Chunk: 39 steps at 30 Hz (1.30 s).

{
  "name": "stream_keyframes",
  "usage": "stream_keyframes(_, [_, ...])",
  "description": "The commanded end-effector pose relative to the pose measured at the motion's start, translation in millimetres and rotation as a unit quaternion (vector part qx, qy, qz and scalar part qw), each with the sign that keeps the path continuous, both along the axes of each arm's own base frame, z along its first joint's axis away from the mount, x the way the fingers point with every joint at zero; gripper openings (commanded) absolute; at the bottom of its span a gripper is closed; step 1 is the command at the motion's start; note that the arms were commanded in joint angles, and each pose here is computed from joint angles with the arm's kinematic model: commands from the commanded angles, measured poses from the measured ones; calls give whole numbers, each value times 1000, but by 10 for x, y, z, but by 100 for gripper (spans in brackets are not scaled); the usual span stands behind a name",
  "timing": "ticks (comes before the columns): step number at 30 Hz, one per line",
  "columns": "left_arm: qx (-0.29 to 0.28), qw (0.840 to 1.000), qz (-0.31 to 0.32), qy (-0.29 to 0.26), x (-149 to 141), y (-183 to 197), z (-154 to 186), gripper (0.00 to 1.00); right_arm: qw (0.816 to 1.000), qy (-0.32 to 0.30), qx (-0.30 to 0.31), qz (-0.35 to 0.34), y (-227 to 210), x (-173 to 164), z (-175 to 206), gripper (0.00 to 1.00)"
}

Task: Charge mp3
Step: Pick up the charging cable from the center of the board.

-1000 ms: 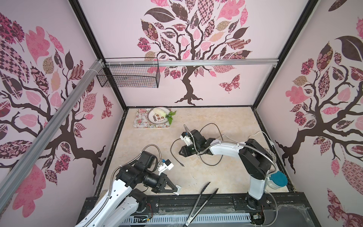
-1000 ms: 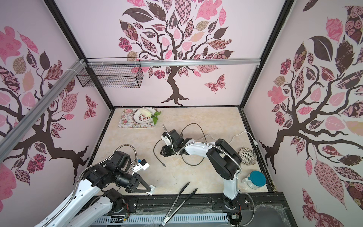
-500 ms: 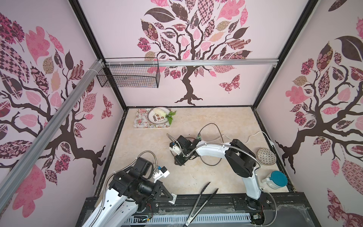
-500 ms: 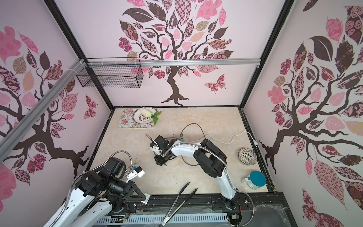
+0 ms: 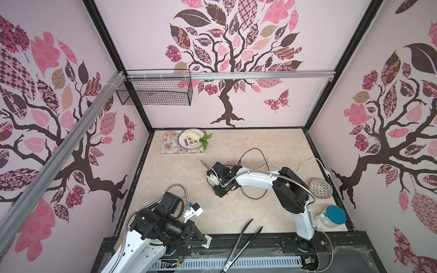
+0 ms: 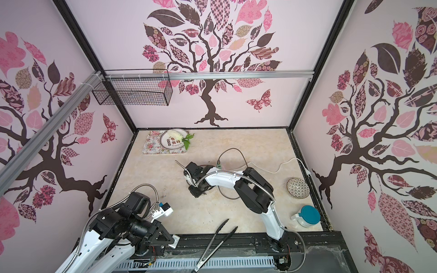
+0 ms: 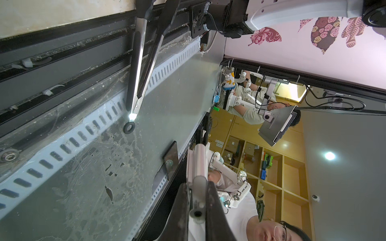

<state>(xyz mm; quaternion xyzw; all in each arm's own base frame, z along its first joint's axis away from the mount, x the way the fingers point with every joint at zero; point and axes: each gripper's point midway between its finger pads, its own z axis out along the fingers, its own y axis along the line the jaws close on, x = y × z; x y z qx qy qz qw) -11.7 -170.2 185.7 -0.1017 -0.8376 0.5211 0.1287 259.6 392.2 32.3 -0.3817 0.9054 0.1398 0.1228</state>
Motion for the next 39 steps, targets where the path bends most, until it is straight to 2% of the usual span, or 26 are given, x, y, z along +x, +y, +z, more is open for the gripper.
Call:
stream_keyframes(1, [-3, 1000, -1, -9, -11, 7, -55, 0, 999, -35, -6, 7, 1, 97, 303, 33])
stream_keyframes(6, [-6, 1000, -3, -16, -10, 8, -67, 0, 999, -23, 34, 13, 127, 53, 496, 36])
stream_keyframes(13, [-8, 1000, -9, -26, -3, 7, -36, 0, 992, -64, -109, 4, -288, 238, 199, 41])
stream_keyframes(15, [-7, 1000, -10, -29, -10, 14, -39, 0, 989, -72, -132, 7, -386, 247, 147, 41])
stream_keyframes(27, [-5, 1000, -5, -28, -27, 28, -84, 0, 990, -27, -128, 52, -217, 16, -44, 38])
stream_keyframes(39, [-2, 999, -9, -32, -32, 36, -84, 0, 978, -50, -192, 63, -267, 15, -218, 34])
